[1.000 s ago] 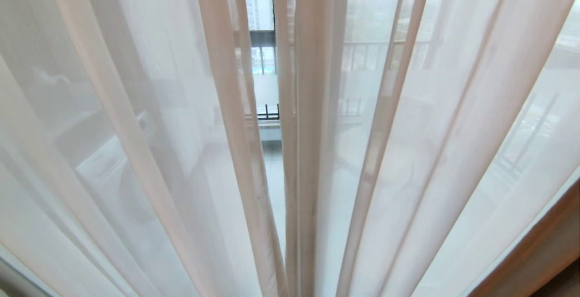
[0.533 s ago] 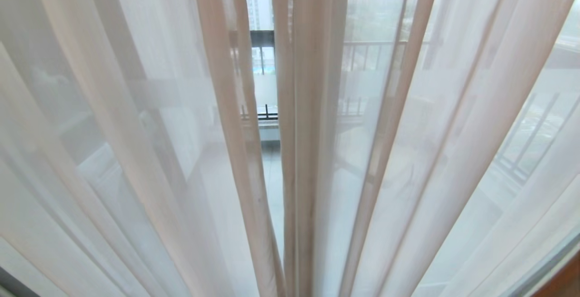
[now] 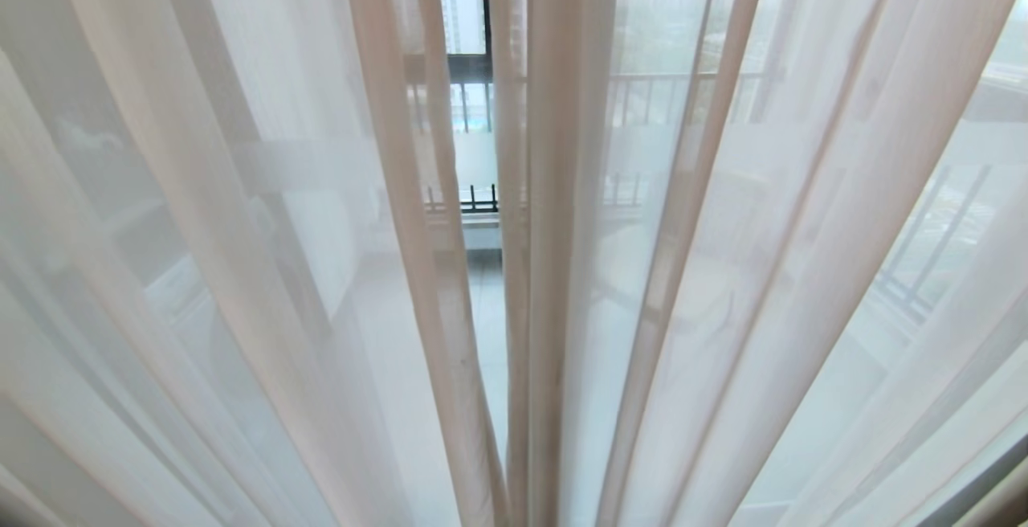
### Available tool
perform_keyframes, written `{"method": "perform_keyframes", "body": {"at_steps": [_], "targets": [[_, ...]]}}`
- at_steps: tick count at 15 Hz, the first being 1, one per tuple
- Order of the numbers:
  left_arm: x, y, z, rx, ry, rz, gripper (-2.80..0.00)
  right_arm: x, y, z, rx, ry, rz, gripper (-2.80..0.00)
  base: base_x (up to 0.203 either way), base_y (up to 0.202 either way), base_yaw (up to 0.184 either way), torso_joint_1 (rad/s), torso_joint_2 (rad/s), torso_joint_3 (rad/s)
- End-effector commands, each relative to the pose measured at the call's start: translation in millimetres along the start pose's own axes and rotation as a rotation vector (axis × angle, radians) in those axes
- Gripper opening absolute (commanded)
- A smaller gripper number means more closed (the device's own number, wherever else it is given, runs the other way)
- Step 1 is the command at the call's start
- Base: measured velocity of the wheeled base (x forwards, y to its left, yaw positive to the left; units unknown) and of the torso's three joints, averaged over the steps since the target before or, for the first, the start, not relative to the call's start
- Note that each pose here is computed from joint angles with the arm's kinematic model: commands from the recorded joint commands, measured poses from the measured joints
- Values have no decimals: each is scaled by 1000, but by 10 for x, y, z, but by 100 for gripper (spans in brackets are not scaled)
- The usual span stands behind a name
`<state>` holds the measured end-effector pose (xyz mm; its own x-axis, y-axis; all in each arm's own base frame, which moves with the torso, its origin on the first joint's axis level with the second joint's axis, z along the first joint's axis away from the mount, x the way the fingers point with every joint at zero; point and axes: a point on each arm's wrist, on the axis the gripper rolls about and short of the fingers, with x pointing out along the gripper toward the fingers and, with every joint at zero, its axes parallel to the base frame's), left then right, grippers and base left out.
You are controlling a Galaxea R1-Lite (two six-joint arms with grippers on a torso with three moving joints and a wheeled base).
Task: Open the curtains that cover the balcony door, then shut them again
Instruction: Pull the outer curtains open on both sides
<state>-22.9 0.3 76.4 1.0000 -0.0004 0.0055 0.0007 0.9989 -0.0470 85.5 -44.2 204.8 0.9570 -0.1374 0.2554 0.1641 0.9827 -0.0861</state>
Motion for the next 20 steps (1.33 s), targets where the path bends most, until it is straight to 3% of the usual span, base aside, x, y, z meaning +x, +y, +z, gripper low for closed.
{"method": "perform_keyframes", "body": {"at_steps": [1,6,10,15,18,20], "targets": [[0,0,0,-1,-1,0,-280,-99,174,-70,13,-4,65,-280,0,0,0,0,0,0],[0,0,0,-1,-1,0,-280,-460,364,-257,15,72,111,-280,0,0,0,0,0,0],[0,0,0,-1,-1,0,-280,-829,389,-433,22,108,154,-280,0,0,0,0,0,0],[0,0,0,-1,-1,0,-280,-1173,391,-721,27,231,223,-280,0,0,0,0,0,0],[0,0,0,-1,-1,0,-280,-1227,380,-846,11,346,174,-280,0,0,0,0,0,0],[0,0,0,-1,-1,0,-280,-1290,376,-890,13,349,171,-280,0,0,0,0,0,0]]}}
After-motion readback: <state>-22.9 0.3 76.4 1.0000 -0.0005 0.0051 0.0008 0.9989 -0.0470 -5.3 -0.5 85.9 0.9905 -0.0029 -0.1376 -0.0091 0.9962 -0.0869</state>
